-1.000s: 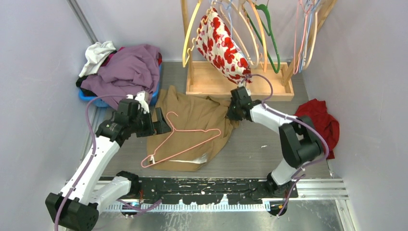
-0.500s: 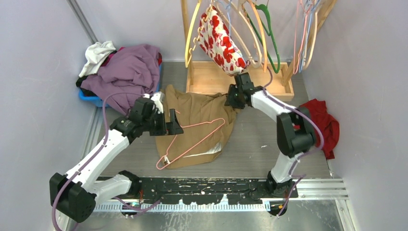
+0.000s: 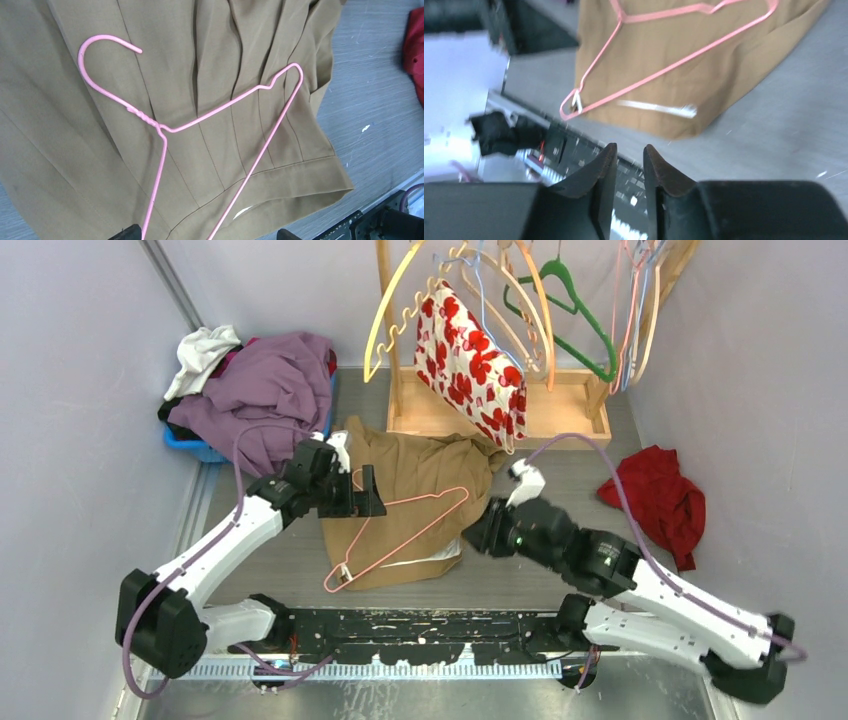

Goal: Place the skirt on the hanger
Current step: Hang the skirt on the hanger.

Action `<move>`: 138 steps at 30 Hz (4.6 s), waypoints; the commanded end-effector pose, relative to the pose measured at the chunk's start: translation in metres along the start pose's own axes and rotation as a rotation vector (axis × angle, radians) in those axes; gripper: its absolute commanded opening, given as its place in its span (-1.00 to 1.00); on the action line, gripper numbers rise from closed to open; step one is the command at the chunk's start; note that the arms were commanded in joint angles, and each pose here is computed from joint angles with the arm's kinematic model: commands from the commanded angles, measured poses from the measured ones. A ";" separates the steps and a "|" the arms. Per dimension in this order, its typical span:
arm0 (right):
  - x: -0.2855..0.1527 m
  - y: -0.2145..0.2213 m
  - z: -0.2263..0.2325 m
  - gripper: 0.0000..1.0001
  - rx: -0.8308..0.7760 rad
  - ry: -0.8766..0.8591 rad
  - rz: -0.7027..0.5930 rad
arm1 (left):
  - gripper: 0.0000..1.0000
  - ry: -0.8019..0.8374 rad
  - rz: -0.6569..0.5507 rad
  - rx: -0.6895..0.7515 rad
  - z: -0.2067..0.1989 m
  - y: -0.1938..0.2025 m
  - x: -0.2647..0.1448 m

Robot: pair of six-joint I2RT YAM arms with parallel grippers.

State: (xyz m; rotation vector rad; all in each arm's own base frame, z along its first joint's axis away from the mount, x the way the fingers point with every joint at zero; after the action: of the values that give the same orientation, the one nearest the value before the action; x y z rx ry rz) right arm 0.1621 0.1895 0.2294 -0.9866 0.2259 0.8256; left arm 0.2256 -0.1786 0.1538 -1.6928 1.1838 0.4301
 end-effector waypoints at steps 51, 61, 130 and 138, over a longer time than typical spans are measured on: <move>0.098 0.111 -0.038 -0.75 -0.020 0.358 -0.063 | 0.99 0.219 -0.091 0.107 -0.042 -0.023 0.035; 0.104 0.096 -0.040 -0.58 -0.012 0.347 -0.066 | 0.99 0.202 -0.083 0.104 -0.038 -0.023 0.041; 0.134 0.100 -0.017 -0.49 -0.221 0.532 -0.239 | 0.99 0.223 -0.086 0.112 -0.037 -0.022 0.042; 0.135 0.102 -0.017 -0.45 -0.295 0.601 -0.270 | 0.99 0.230 -0.088 0.103 -0.035 -0.022 0.041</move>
State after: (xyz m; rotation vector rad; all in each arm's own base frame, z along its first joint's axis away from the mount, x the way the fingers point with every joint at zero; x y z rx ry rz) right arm 0.1770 0.2749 0.0670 -1.4839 0.5121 0.4105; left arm 0.2497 -0.2250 0.1339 -1.7043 1.2926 0.2222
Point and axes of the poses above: each gripper's point midway between its finger pads, its own x axis out along the fingers, its own z axis along the line the jaws close on, y = z × x, the point moved 2 cm from there along -x, back along the fingers, and after that the axes turned 2 degrees about x, right-handed, at the moved point
